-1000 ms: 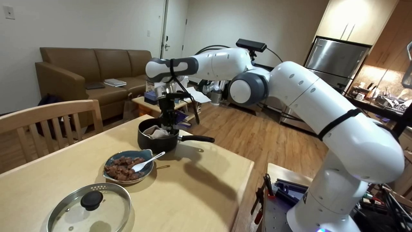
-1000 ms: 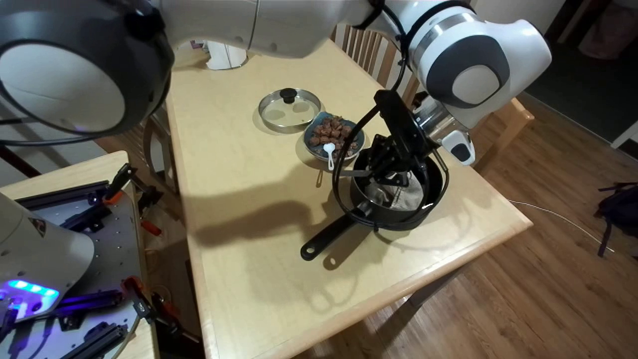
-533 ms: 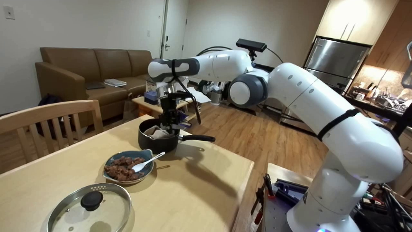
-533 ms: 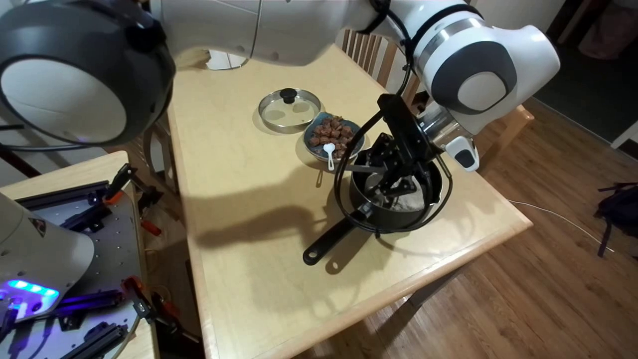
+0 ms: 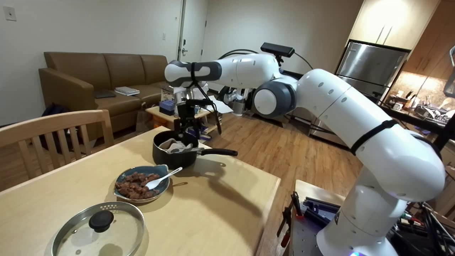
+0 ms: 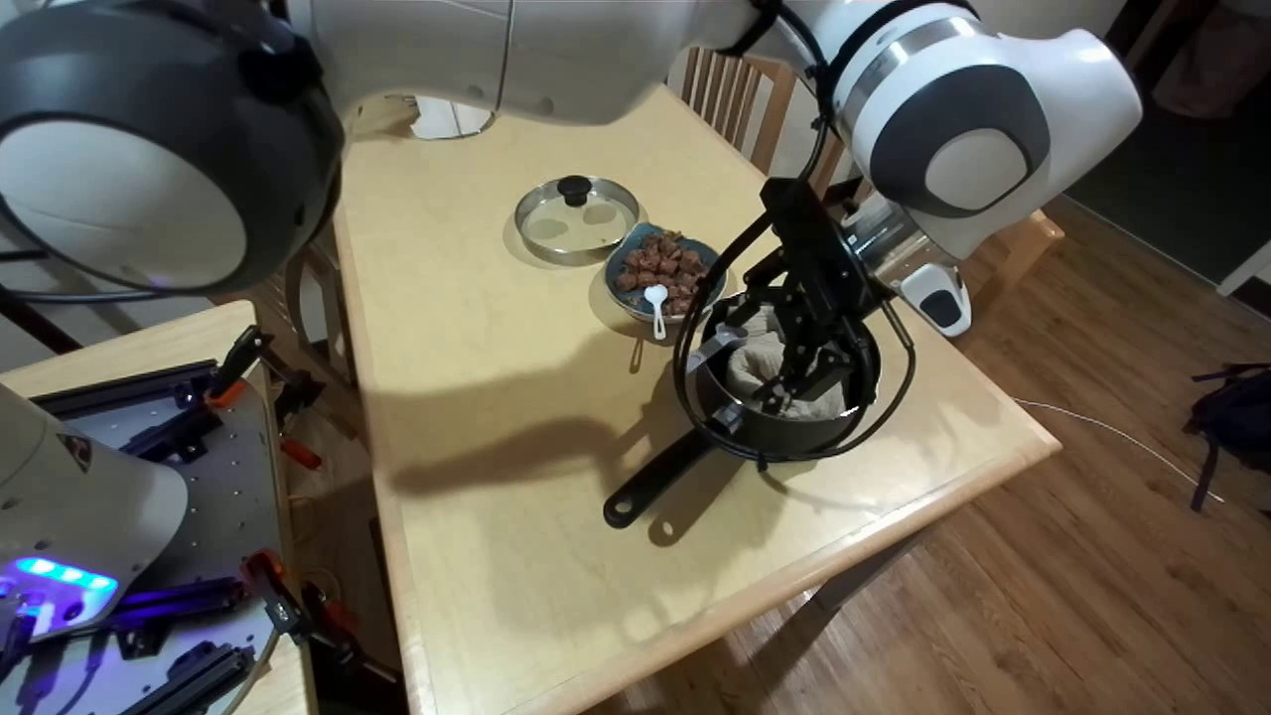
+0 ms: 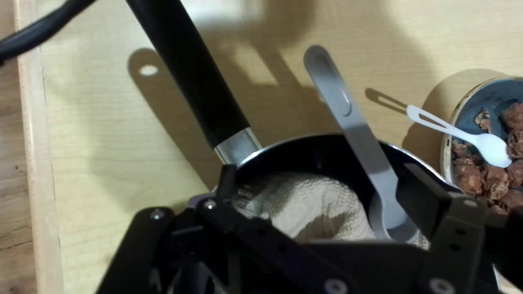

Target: Remove the glass lid from the black pot on the right, place the grey measuring spoon inside the black pot

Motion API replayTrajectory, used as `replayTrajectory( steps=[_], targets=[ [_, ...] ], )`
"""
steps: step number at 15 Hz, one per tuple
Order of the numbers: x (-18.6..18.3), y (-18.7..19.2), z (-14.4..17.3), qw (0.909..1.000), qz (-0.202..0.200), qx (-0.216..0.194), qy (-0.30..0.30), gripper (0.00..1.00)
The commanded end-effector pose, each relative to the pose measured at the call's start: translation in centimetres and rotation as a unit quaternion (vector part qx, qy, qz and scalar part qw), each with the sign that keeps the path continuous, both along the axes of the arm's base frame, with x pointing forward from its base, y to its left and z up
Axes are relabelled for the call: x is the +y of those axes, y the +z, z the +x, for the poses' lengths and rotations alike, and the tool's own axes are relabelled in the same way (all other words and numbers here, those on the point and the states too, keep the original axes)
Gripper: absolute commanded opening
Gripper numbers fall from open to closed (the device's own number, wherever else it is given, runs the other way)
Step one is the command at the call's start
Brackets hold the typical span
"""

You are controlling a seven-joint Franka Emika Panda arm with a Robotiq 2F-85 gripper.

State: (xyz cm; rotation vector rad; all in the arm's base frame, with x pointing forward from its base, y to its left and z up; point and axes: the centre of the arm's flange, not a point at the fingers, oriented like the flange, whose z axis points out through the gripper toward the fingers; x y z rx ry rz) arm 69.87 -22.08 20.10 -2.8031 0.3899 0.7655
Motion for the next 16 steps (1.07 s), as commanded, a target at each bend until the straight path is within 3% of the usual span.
replayTrajectory(
  steps=[1,6,8,11,13,16],
  targets=[
    [-0.5,1.4,1.4,0.9994,-0.009,0.0,-0.034,1.0],
    [1.3,5.9,0.9,0.9927,-0.075,0.009,-0.094,1.0],
    [2.3,8.7,0.7,0.9864,-0.115,0.004,-0.117,1.0],
    [3.9,12.1,0.2,0.9716,-0.167,-0.038,-0.163,1.0],
    [4.8,12.5,-0.5,0.9648,-0.188,-0.05,-0.177,1.0],
    [6.0,11.5,-1.5,0.9648,-0.193,-0.034,-0.174,1.0]
  ],
)
